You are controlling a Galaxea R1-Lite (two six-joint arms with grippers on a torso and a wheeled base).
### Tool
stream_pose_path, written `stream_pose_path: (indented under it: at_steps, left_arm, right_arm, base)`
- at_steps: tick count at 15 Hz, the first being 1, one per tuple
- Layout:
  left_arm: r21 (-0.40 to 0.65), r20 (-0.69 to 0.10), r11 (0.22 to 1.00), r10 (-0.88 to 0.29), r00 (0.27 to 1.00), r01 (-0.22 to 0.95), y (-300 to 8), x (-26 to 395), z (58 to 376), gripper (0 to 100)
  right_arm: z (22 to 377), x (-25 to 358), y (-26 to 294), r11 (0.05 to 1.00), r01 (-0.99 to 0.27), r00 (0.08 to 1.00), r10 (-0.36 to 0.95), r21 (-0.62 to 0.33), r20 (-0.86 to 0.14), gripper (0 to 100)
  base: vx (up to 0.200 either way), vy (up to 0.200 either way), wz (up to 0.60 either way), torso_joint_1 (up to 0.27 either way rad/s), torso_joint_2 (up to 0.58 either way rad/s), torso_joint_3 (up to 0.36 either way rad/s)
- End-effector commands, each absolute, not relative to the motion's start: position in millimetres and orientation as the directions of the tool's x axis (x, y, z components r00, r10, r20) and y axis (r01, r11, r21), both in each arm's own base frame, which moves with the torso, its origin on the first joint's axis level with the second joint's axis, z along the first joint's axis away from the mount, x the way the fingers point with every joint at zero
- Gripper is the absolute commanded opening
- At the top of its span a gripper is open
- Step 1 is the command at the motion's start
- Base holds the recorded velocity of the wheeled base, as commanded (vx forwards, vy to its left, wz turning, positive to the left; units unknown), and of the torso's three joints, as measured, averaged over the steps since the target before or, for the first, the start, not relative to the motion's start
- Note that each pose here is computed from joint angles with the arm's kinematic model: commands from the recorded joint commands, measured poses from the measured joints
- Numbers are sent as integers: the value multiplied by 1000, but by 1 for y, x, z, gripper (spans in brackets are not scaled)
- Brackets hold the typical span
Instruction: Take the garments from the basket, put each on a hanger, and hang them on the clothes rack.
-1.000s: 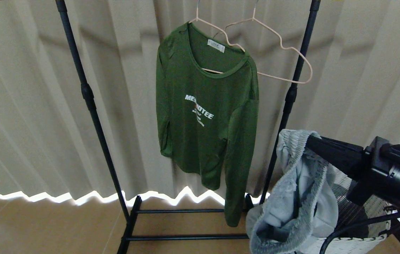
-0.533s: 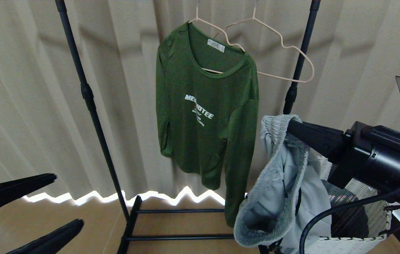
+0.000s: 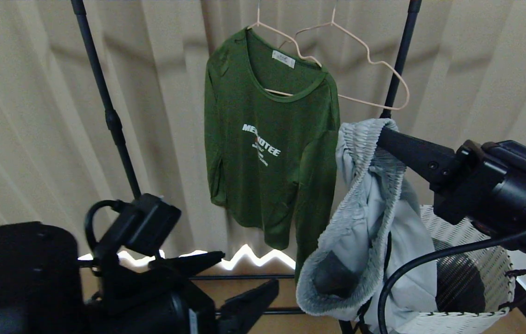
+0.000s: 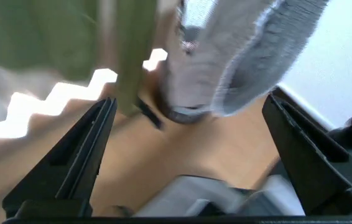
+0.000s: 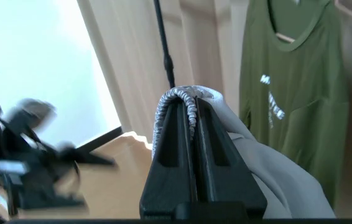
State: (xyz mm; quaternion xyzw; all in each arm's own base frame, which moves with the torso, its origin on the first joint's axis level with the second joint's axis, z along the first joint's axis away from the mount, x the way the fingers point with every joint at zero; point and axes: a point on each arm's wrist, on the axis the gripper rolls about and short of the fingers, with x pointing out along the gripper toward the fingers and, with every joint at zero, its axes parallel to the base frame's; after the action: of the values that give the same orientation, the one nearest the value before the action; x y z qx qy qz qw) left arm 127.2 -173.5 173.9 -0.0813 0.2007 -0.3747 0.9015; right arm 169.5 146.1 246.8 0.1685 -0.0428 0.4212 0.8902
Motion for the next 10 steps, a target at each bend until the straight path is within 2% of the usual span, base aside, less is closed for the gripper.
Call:
stream_pose_path:
  at_steps: [1, 6, 10]
  left_arm:
    - [-316, -387, 724, -689, 613, 613, -220, 133, 151, 100]
    - [-355, -438, 778, -628, 643, 518, -243, 145, 127, 100]
    - [-321, -455, 820, -572, 682, 473, -247, 149, 100, 100]
  right_arm:
    - [247, 168, 151, 570, -778, 624, 750, 265, 219, 0]
    - [247, 161, 153, 547, -791, 605, 765, 273, 222, 0]
    - [251, 158, 151, 540, -798, 598, 766, 268, 237, 0]
  base:
    - [0, 0, 0, 0, 0, 0]
    - [0, 0, 0, 0, 0, 0]
    - [0, 0, 0, 0, 0, 0]
